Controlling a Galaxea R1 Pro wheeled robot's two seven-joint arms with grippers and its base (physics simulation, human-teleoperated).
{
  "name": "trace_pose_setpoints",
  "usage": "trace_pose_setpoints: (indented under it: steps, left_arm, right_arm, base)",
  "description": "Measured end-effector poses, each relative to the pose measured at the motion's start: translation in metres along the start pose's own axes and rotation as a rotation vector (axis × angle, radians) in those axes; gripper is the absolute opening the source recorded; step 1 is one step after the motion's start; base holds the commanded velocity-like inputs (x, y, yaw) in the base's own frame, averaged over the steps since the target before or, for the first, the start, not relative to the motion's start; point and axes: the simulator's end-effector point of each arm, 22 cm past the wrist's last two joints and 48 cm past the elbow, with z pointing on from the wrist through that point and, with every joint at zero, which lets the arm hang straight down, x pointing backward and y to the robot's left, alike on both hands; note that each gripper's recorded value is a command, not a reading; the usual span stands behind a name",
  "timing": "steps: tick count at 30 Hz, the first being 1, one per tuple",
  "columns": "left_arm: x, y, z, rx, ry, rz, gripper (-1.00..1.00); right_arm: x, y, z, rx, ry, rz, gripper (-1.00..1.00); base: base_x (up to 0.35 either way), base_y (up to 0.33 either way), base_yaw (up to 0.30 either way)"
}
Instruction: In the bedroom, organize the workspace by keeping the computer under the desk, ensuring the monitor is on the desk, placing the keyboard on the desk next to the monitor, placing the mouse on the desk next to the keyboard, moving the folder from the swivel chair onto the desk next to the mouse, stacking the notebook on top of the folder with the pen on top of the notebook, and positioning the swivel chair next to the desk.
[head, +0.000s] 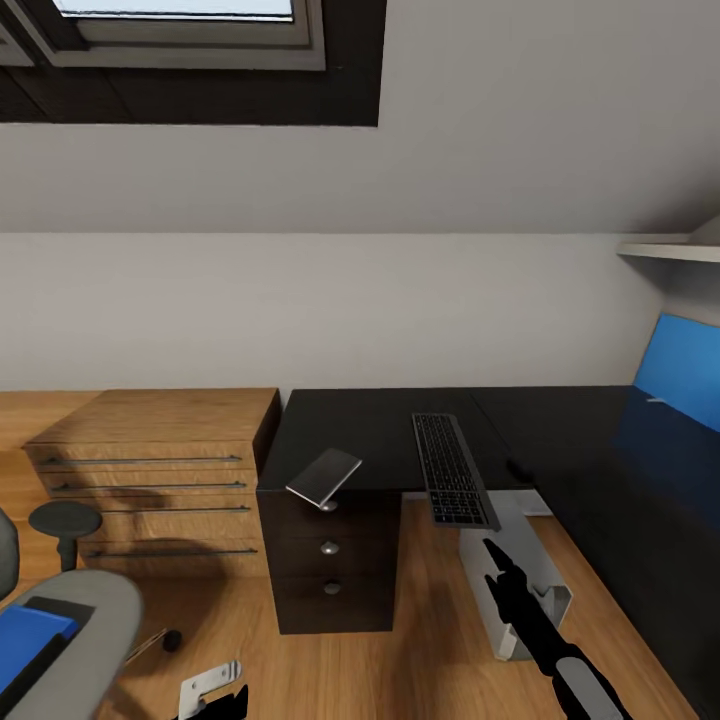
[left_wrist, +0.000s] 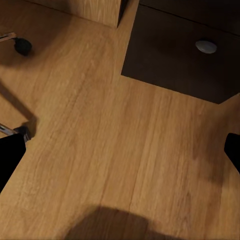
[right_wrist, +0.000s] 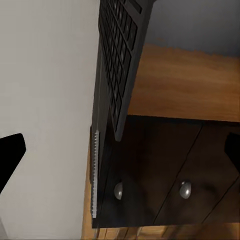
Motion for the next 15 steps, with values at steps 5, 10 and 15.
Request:
trace_pose_setpoints:
  steps: [5,10,15]
  left_arm:
    - [0.0,0.0,0.0,0.0,0.001,0.0,1.0]
    - [0.0,-0.001,0.0,0.003,0.0,0.0,1.0]
    - [0.0,-0.001,0.0,0.004,-0.001,-0.001,1.0]
  right_arm:
    - [0.006,0.003,0.0,-0.01,0.03,0.03,1.0]
    - [0.007,0.011,0.001,-0.038,0.038,0.043,1.0]
    - [0.008,0.013,0.001,-0.045,0.039,0.046,1.0]
  base:
    - [0.0,0.0,0.0]
    - [0.0,0.0,0.0]
    - [0.0,0.0,0.0]
